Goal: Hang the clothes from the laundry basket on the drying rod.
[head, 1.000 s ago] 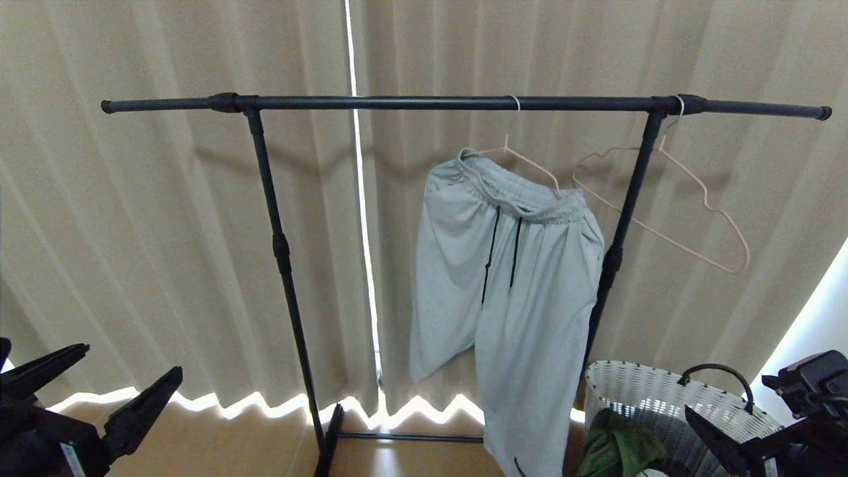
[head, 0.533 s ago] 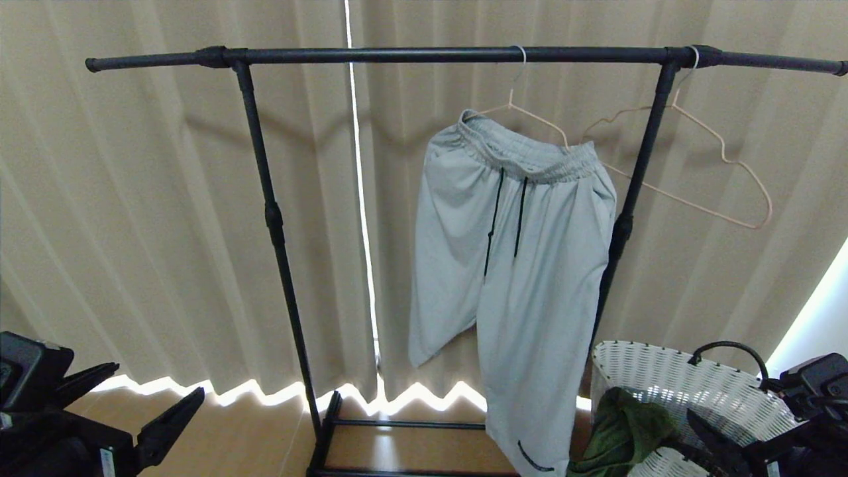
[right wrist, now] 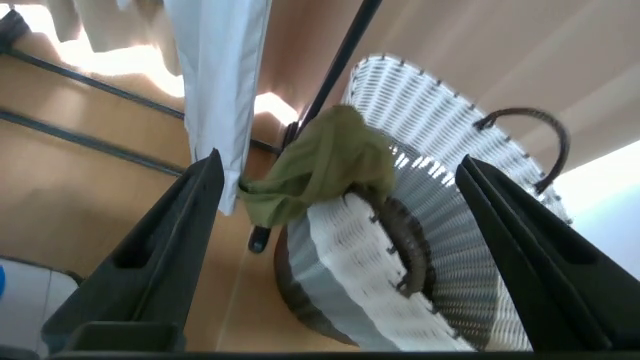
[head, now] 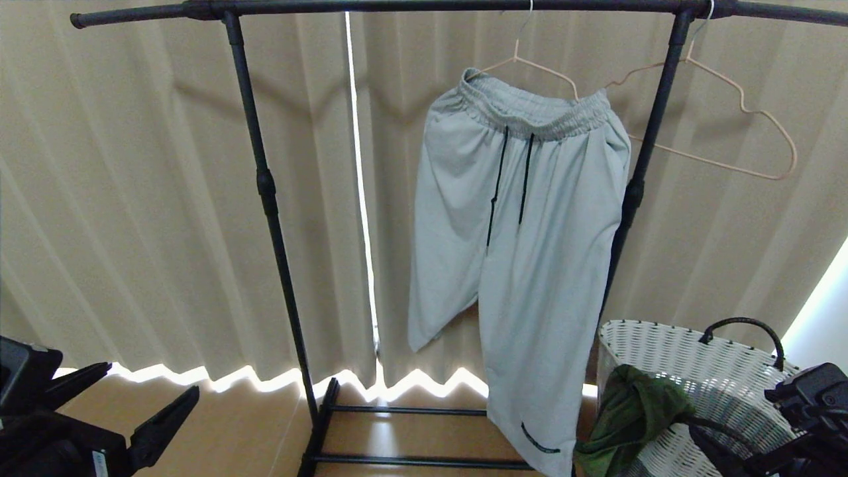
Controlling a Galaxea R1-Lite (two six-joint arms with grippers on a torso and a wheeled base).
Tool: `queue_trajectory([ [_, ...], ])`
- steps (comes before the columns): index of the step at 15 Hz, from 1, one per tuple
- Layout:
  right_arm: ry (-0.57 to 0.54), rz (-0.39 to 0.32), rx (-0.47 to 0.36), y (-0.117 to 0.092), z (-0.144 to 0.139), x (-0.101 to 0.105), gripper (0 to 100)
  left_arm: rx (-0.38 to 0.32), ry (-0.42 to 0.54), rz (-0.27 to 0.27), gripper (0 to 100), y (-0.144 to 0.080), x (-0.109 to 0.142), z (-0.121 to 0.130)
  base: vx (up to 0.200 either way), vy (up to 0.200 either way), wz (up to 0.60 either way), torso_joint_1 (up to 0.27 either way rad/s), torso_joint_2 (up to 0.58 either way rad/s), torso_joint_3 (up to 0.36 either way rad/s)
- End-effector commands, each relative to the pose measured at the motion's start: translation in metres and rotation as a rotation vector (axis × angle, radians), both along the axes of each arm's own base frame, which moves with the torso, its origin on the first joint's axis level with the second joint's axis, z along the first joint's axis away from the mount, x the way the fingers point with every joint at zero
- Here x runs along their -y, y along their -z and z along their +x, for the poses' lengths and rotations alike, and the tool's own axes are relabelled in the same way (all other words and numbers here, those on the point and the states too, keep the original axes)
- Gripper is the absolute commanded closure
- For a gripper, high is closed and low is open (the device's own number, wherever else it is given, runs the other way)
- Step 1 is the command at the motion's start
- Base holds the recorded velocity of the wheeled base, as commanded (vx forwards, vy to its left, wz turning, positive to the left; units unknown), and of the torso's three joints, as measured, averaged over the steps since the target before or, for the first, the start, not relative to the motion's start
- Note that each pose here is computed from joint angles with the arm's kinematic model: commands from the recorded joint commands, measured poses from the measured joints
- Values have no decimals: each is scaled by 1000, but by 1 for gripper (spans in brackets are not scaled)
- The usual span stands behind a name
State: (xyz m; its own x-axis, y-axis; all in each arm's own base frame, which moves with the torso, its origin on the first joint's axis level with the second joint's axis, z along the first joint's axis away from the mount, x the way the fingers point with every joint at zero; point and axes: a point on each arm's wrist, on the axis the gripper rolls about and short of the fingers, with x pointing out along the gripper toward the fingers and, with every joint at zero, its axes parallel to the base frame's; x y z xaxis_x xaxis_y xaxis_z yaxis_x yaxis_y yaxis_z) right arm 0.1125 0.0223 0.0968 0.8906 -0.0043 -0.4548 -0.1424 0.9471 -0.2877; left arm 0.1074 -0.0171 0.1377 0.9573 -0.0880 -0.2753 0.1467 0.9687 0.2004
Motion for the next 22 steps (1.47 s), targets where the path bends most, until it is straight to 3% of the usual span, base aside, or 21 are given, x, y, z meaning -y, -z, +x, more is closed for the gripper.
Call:
queue_trajectory([
  [1, -1, -1, -3, 0, 0, 0, 0, 46, -1, -8, 0, -5, -1, -6, 0, 0, 0, -27, 90, 46],
  [11, -2, 0, -7, 1, 0, 0, 0, 83, 9, -9, 0, -9, -1, -11, 0, 0, 0, 1, 5, 4],
  [14, -2, -2, -10, 1, 0, 0, 0, 83, 23, 59, 0, -7, -2, -12, 0, 0, 0, 0, 0, 0],
  [22, -2, -7, -32, 3, -1, 0, 0, 68, 26, 66, 0, -2, -2, -15, 0, -200, 0, 2, 4, 6],
])
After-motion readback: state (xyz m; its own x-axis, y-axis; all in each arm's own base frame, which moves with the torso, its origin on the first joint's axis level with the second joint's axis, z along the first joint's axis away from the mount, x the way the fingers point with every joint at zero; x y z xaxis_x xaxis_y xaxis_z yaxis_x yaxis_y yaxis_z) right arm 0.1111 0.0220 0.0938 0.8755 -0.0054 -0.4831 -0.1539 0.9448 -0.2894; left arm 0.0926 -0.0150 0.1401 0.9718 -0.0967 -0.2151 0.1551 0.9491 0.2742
